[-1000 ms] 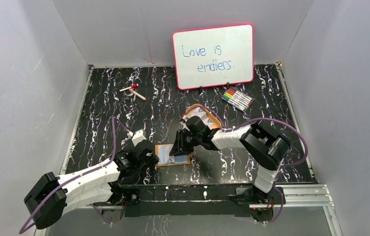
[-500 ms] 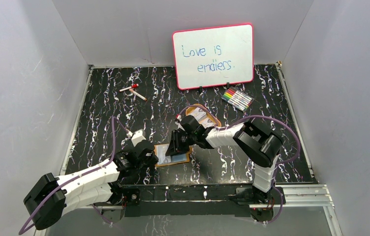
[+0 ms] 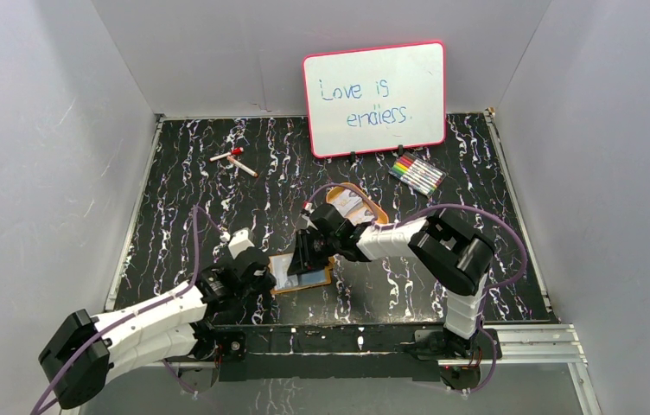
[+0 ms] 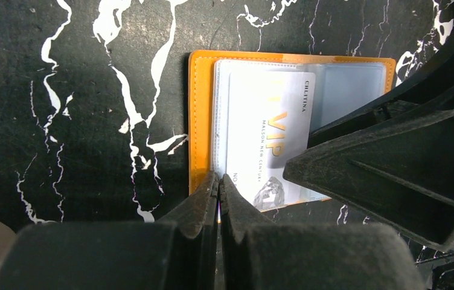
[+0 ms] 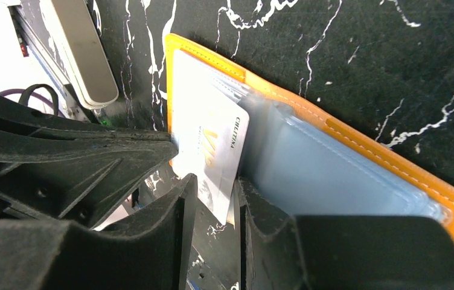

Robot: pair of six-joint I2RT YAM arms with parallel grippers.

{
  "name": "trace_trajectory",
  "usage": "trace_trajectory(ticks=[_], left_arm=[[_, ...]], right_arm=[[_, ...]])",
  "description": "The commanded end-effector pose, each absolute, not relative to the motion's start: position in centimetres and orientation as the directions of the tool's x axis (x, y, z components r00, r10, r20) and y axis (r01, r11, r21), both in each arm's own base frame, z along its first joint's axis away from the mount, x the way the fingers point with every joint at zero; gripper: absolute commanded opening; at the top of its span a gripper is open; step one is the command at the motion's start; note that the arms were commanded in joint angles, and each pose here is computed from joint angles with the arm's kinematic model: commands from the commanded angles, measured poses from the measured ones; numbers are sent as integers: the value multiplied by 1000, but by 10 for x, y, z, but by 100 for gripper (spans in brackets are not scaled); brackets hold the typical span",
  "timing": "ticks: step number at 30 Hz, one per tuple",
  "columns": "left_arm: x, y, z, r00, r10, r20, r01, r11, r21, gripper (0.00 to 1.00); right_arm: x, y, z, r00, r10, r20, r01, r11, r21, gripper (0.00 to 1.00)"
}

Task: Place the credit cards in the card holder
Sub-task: Insert the credit card into the card holder.

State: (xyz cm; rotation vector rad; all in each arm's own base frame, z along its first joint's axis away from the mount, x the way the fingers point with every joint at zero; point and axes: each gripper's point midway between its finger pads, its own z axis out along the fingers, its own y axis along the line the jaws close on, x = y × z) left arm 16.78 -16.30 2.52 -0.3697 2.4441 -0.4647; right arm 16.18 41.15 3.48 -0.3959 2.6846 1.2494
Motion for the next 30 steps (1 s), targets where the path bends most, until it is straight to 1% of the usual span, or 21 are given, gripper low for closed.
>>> trace_trajectory(ticks=[1, 7, 16, 19, 24, 30], left_arm=[[177, -164, 47, -730, -405, -551, -148, 880, -450, 0], [180, -159, 61, -706, -412, -576, -148, 881, -449, 0], [178, -139, 59, -677, -441, -590, -230, 888, -399, 0], [178, -140, 53, -684, -430, -589, -223, 892, -393, 0], [174, -143, 35, -722, -408, -559, -231, 903, -361, 0], [172, -149, 26, -741, -393, -545, -209, 906, -369, 0]], right_arm=[[159, 421, 53, -939, -179, -294, -342, 589, 733, 37], [161, 419, 52, -941, -164, -294, -332, 603, 725, 38], [163, 418, 50, -943, -160, -291, -325, 616, 717, 39], [161, 422, 53, -942, -169, -292, -333, 594, 732, 38], [158, 430, 59, -939, -186, -290, -344, 545, 764, 36], [149, 440, 72, -927, -224, -301, -373, 461, 805, 36]])
